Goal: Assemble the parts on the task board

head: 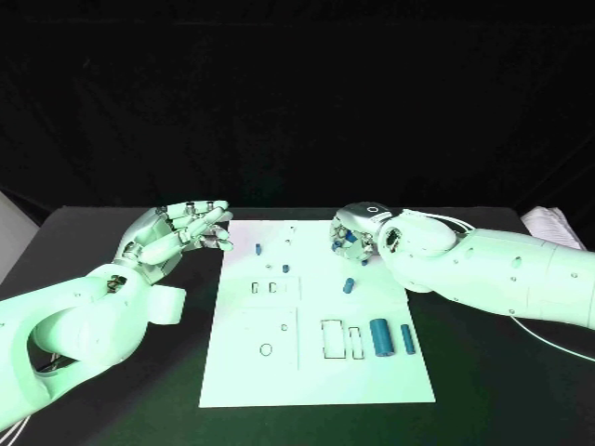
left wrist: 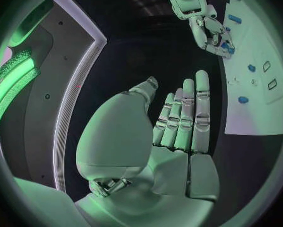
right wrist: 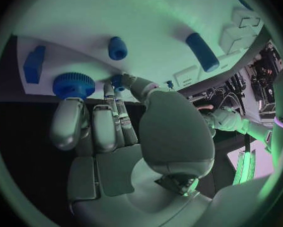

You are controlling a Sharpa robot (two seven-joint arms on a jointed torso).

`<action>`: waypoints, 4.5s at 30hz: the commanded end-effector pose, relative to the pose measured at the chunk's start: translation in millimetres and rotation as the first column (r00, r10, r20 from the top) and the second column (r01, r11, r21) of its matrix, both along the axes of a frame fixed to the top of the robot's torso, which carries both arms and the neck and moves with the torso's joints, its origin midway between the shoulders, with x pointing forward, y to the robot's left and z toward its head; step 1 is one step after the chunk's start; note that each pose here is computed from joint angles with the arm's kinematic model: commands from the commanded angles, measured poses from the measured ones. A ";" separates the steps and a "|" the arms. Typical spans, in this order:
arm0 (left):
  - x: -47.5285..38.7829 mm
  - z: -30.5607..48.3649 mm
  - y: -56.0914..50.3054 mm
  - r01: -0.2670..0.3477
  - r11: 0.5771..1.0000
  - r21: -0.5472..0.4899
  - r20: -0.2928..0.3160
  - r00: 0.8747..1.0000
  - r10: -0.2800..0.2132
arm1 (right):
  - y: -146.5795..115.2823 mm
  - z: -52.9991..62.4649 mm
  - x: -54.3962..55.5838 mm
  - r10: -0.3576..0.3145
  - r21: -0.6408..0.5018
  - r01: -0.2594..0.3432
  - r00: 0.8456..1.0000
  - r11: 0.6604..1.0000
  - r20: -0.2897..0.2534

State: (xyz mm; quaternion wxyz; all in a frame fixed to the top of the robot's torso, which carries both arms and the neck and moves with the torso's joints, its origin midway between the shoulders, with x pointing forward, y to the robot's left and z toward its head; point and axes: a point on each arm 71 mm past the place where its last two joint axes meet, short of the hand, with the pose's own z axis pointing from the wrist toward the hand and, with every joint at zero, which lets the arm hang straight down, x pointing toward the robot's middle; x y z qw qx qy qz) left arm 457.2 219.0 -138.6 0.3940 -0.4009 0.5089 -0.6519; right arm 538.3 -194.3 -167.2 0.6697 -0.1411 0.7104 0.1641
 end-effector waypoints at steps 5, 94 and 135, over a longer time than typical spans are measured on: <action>-0.1 1.8 -0.7 0.017 1.000 -0.003 0.004 1.000 -0.017 | 3.5 -2.1 -0.8 0.016 -0.004 -0.016 1.000 1.000 -0.013; 8.4 5.5 -0.2 0.012 1.000 0.005 0.006 1.000 -0.012 | 65.9 22.5 25.8 -0.038 0.066 0.029 0.989 0.997 0.144; 11.9 3.8 4.5 0.001 1.000 0.012 -0.001 1.000 -0.001 | 64.6 27.4 20.6 -0.033 0.090 0.014 0.975 0.996 0.218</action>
